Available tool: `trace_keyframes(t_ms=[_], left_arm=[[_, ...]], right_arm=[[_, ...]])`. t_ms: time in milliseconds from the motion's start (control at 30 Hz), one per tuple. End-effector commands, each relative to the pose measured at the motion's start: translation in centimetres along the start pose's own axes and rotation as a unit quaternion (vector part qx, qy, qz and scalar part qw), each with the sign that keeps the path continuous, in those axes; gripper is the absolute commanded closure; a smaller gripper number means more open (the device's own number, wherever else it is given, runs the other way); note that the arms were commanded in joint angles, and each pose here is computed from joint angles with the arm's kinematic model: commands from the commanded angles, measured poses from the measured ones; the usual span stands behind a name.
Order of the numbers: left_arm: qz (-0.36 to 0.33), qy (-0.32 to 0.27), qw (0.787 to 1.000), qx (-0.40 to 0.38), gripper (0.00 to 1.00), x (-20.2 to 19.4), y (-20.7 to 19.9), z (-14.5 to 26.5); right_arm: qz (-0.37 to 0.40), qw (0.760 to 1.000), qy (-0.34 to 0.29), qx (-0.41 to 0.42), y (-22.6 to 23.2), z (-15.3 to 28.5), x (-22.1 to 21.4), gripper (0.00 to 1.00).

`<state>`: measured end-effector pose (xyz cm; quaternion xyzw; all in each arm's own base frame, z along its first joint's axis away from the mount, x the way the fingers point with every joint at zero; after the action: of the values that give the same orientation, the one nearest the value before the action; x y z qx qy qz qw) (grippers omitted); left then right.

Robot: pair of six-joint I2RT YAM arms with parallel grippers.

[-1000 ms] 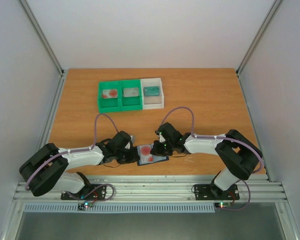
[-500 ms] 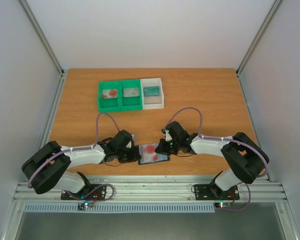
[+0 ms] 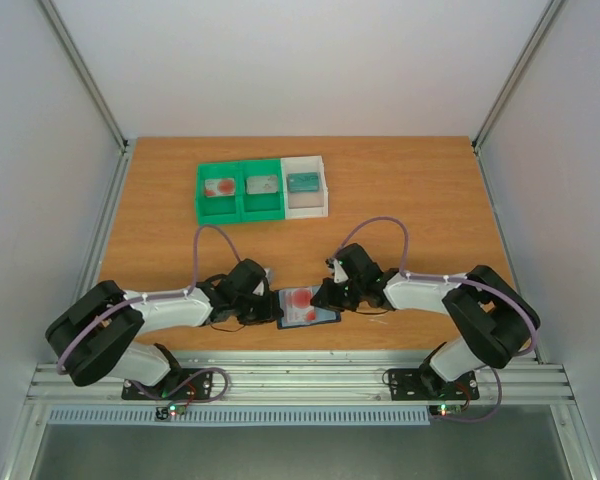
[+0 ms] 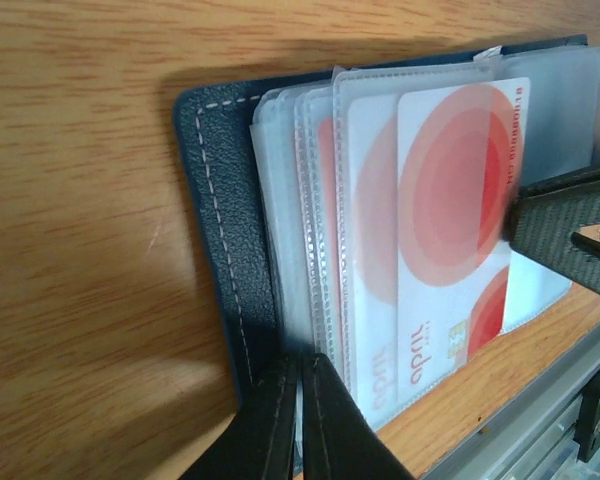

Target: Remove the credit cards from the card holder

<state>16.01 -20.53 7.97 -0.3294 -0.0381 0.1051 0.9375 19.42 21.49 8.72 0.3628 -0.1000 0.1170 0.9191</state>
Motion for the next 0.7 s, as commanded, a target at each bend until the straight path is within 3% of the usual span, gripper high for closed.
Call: trace_keyframes(t_ms=[0, 167, 400, 667], left_arm=[[0.0, 0.004, 1.0, 0.029, 0.94, -0.1, 1.0, -0.7], [0.001, 0.006, 1.0, 0.026, 0.94, -0.2, 1.0, -0.7], [0.001, 0.003, 1.0, 0.026, 0.93, -0.2, 1.0, -0.6], [0.001, 0.0, 1.0, 0.032, 0.92, -0.2, 1.2, -0.6]], right_arm=[[-0.008, 1.0, 0.001, 0.012, -0.2, -0.6, 0.3, 0.9], [-0.01, 1.0, 0.004, 0.007, -0.6, -1.0, 0.1, 0.85], [-0.006, 1.0, -0.004, 0.01, -0.5, -0.7, 0.1, 0.99], [-0.003, 1.0, -0.024, -0.001, -0.2, 0.8, 0.4, 0.99]])
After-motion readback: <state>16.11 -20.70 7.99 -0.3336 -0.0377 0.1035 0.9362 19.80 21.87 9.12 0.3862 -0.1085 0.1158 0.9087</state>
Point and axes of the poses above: each gripper's point midway between its finger pads, its own z axis back along the fingers, its own y axis along the line the jaws close on, x = y × z, the point moved 8 cm from there along z, back along the fingers, and after that the axes turned 12 degrees about z, right-handed, at the moved point
